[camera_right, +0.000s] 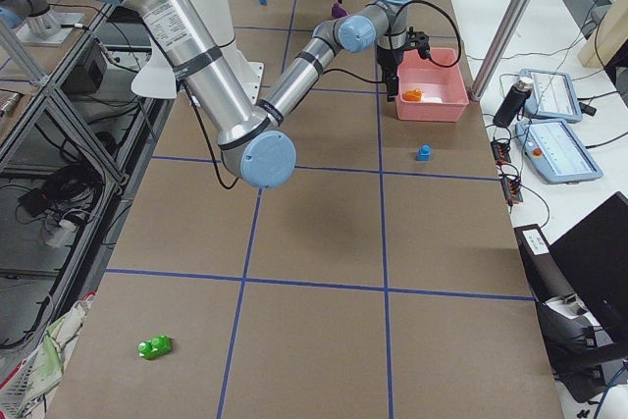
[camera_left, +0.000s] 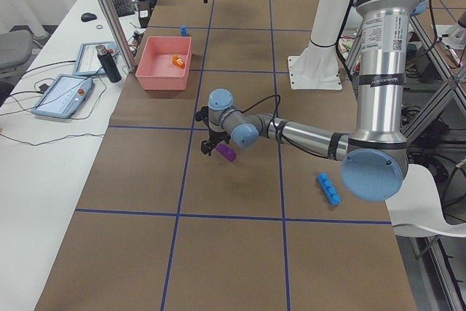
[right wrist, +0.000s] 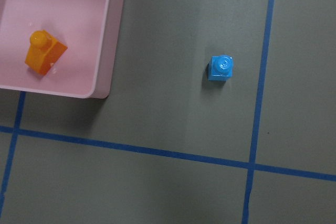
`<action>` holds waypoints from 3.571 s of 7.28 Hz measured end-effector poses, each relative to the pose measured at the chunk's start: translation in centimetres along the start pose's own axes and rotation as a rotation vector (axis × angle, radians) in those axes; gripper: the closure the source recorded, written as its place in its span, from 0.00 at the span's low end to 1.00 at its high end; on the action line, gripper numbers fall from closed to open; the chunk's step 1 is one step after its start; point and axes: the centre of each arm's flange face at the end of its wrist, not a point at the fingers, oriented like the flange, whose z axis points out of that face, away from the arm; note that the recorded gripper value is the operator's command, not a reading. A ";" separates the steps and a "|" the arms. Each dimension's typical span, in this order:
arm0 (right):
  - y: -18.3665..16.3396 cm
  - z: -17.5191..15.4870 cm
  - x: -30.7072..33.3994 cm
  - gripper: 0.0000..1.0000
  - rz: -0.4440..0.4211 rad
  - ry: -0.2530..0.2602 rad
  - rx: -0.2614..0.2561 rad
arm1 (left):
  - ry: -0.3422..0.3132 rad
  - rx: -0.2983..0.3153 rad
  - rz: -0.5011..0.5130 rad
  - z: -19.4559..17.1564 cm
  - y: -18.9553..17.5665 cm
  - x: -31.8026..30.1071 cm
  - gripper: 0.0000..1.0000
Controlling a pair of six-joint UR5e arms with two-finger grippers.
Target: Put all blocks into box
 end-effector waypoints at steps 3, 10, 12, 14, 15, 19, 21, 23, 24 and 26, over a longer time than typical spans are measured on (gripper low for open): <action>0.8 -0.1 0.9 0.00 -0.005 -0.002 -0.002 | -0.029 -0.020 -0.016 2.9 0.1 2.9 0.99; 0.0 1.0 2.2 0.00 -0.027 0.023 -0.009 | -0.014 0.105 -0.421 -2.0 -3.5 5.1 1.00; -1.3 2.7 3.4 0.00 -0.018 0.035 -0.015 | 0.057 0.216 -0.750 -5.9 -11.1 7.2 1.00; -3.8 6.7 5.2 0.00 -0.019 0.026 0.004 | 0.090 0.251 -0.969 -10.1 -21.6 10.4 1.00; -5.4 8.8 6.0 0.00 -0.016 0.025 0.010 | 0.078 0.263 -1.040 -11.6 -27.3 11.6 1.00; -12.3 13.7 6.2 0.00 0.001 0.036 0.013 | -0.067 0.286 -1.227 -10.4 -50.4 12.7 0.42; -13.5 14.6 6.1 0.00 0.012 0.044 0.003 | -0.131 0.294 -1.172 -7.1 -53.4 13.2 0.00; -13.7 15.9 6.3 0.00 0.041 0.048 -0.006 | -0.113 0.304 -1.097 -6.9 -53.4 15.4 0.00; -13.6 17.4 6.3 0.01 0.062 0.038 0.008 | -0.099 0.312 -1.081 -7.4 -53.1 16.1 0.00; -12.7 21.5 5.4 0.14 0.089 0.032 0.062 | -0.087 0.319 -1.075 -8.1 -52.8 16.8 0.00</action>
